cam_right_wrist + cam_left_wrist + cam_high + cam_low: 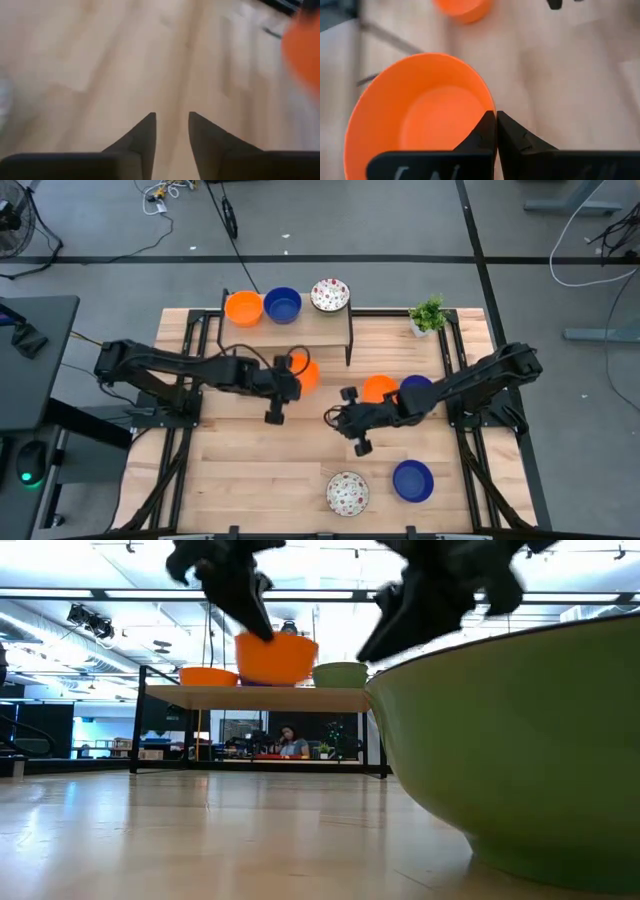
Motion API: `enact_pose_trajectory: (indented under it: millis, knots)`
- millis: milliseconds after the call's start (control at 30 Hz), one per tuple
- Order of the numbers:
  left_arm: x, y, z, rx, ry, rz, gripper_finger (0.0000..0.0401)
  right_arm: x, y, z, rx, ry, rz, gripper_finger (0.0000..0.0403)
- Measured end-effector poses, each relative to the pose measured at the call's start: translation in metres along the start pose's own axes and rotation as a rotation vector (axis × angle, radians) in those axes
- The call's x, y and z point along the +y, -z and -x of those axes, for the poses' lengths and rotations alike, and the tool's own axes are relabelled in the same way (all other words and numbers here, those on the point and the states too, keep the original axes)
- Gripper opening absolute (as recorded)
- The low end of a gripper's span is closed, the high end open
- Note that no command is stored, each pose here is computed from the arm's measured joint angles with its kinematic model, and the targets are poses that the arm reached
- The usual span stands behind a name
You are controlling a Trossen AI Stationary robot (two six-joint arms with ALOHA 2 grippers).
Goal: Pick & Place Mini bowls
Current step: Stack the bottom orange bowl on top of the other orange bowl on the shelf
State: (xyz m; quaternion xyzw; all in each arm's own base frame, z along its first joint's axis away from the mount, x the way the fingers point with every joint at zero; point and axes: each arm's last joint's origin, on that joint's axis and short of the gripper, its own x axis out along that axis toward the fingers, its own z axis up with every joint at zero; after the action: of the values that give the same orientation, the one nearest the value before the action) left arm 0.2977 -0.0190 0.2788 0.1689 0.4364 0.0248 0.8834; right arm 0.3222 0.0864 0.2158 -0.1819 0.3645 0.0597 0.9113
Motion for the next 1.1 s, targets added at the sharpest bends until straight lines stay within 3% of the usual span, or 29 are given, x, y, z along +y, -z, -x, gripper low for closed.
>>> enact_pose_trajectory:
  millis: [167,333,433,800,1100]
  knots:
    - [0.025,-0.016,0.042,0.121,-0.203,0.071,0.0005,0.016,0.029,-0.01,-0.02,0.152,-0.182,0.008]
    - [0.052,-0.017,0.07,0.177,-0.429,0.142,0.0005,0.033,0.052,-0.012,-0.198,0.284,-0.348,0.0048]
    - [0.073,-0.006,0.081,0.193,-0.503,0.201,0.0005,0.038,0.063,-0.009,-0.31,0.334,-0.374,0.0032]
    - [0.162,0.052,0.122,0.136,-0.489,0.523,0.0005,0.04,0.077,-0.006,-0.395,0.328,-0.363,0.0004]
    - [0.212,0.088,0.122,0.04,-0.403,0.699,0.0005,0.04,0.076,-0.005,-0.401,0.328,-0.362,0.0014]
